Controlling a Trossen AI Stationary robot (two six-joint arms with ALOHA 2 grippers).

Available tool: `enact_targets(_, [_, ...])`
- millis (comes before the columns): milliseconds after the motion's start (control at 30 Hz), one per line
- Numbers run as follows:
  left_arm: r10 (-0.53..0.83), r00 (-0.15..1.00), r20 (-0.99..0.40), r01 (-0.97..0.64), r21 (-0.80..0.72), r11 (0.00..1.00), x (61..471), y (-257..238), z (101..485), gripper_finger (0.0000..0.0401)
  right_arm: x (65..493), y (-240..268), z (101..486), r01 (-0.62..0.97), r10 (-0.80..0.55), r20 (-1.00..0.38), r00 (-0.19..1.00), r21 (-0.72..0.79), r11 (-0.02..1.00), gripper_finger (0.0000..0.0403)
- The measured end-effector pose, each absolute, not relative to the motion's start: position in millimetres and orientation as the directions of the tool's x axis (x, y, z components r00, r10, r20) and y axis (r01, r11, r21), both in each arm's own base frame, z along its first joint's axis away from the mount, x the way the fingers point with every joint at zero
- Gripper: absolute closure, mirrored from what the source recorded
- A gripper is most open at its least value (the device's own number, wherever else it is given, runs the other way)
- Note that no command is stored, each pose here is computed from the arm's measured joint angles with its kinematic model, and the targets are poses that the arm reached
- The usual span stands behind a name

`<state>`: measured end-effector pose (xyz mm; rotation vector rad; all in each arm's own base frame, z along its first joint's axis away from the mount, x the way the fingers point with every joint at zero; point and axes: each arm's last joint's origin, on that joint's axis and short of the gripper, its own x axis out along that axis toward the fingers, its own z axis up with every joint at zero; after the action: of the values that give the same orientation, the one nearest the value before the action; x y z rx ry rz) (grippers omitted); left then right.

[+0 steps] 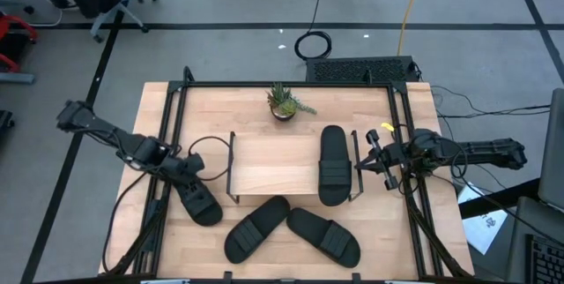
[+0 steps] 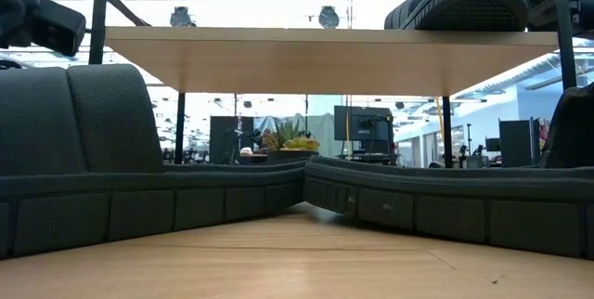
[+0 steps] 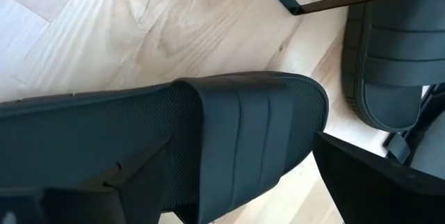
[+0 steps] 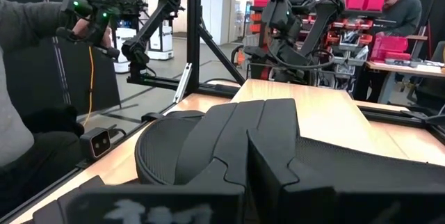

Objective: Pick and place slides into the shelf
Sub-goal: Put the black sandal on the shelf

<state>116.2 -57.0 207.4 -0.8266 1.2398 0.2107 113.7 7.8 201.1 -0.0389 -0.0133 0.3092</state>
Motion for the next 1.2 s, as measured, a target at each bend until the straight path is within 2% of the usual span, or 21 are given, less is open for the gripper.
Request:
enact_targets(167, [-0.261, 0.342, -0.903, -0.582, -0.421, 0.696, 116, -61, 206, 0.0076, 114, 8, 200, -0.305, 0.305, -0.001, 0.952, -0.038, 0.952, 0.0403])
enact_targets(733, [-0.211, 0.181, -0.961, -0.583, -0.278, 0.764, 127, -84, 182, 0.0075, 114, 9, 201, -0.331, 0.331, 0.010, 0.943, -0.024, 0.943, 0.0403])
enact_targets(1000, [-0.272, 0.273, -0.923, -0.493, -0.377, 0.784, 145, -98, 178, 0.0075, 114, 9, 202, -0.329, 0.329, 0.018, 0.944, -0.018, 0.944, 0.0403])
enact_targets(1133, [-0.271, 0.247, -0.930, -0.479, -0.360, 0.800, 148, -100, 173, 0.0082, 114, 9, 202, -0.329, 0.329, 0.021, 0.944, -0.019, 0.944, 0.0403])
enact_targets(1200, [-0.278, 0.224, -0.934, -0.465, -0.354, 0.812, 149, -101, 170, 0.0104, 114, 9, 202, -0.329, 0.329, 0.021, 0.944, -0.019, 0.944, 0.0403])
